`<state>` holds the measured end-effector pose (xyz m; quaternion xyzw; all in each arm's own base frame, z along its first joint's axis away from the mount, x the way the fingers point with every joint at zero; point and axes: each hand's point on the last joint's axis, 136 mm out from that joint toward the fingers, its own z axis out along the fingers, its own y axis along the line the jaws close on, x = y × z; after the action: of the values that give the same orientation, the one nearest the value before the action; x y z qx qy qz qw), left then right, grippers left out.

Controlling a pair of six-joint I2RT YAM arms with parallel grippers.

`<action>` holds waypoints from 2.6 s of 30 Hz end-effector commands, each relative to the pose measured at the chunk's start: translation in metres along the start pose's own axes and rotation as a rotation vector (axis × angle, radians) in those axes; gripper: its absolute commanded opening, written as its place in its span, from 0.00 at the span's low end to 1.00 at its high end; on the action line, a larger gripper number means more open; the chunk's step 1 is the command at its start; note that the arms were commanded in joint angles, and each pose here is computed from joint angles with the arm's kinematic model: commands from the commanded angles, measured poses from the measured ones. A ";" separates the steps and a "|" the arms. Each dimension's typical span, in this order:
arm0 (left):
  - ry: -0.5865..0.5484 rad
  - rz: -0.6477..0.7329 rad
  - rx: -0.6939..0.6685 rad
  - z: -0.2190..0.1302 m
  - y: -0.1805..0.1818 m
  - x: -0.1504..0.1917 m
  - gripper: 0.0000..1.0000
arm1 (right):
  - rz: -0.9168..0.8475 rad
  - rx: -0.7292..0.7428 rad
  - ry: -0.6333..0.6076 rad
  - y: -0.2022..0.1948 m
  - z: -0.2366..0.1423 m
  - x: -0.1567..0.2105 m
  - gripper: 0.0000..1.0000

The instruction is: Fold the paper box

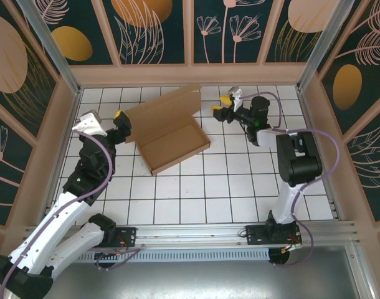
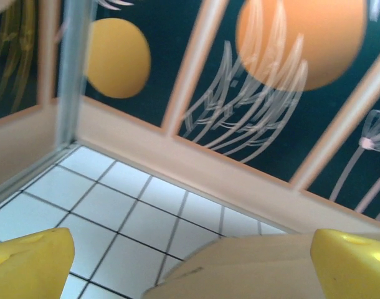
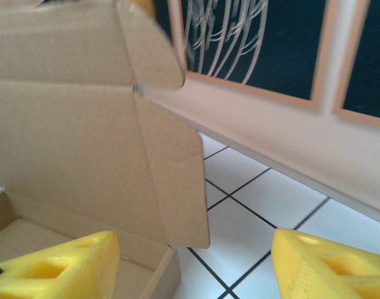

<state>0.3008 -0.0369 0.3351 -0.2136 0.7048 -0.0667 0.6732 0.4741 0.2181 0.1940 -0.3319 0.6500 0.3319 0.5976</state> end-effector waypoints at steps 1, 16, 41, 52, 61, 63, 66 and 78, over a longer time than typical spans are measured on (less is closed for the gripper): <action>-0.010 -0.023 -0.164 0.005 0.027 -0.006 0.97 | -0.203 -0.142 -0.111 0.012 0.014 -0.029 0.70; -0.031 -0.036 -0.305 0.014 0.057 0.004 0.98 | -0.186 -0.364 -0.131 0.015 0.084 -0.011 0.68; -0.046 -0.098 -0.266 0.015 0.057 0.013 0.98 | -0.336 0.500 -0.041 0.032 0.078 -0.018 0.00; -0.001 0.092 -0.004 0.037 0.014 0.035 0.98 | -0.285 0.478 -0.078 0.035 0.015 -0.032 0.00; 0.118 0.287 0.323 0.073 -0.028 0.070 0.90 | -0.297 0.328 -0.176 0.033 -0.040 -0.034 0.01; 0.102 0.298 0.465 0.076 -0.045 0.077 0.91 | -0.282 0.287 -0.194 0.034 -0.047 -0.032 0.00; 0.015 0.405 0.537 0.088 -0.057 0.083 0.93 | -0.268 0.224 -0.203 0.039 -0.053 -0.028 0.00; 0.119 0.402 0.831 0.187 -0.062 0.122 0.88 | -0.221 0.119 -0.209 0.042 -0.058 -0.020 0.00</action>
<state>0.4868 -0.0928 0.2204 0.1789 0.7191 -0.1862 0.6451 0.4143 0.1902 0.2074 -0.3158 0.5916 0.2376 0.7028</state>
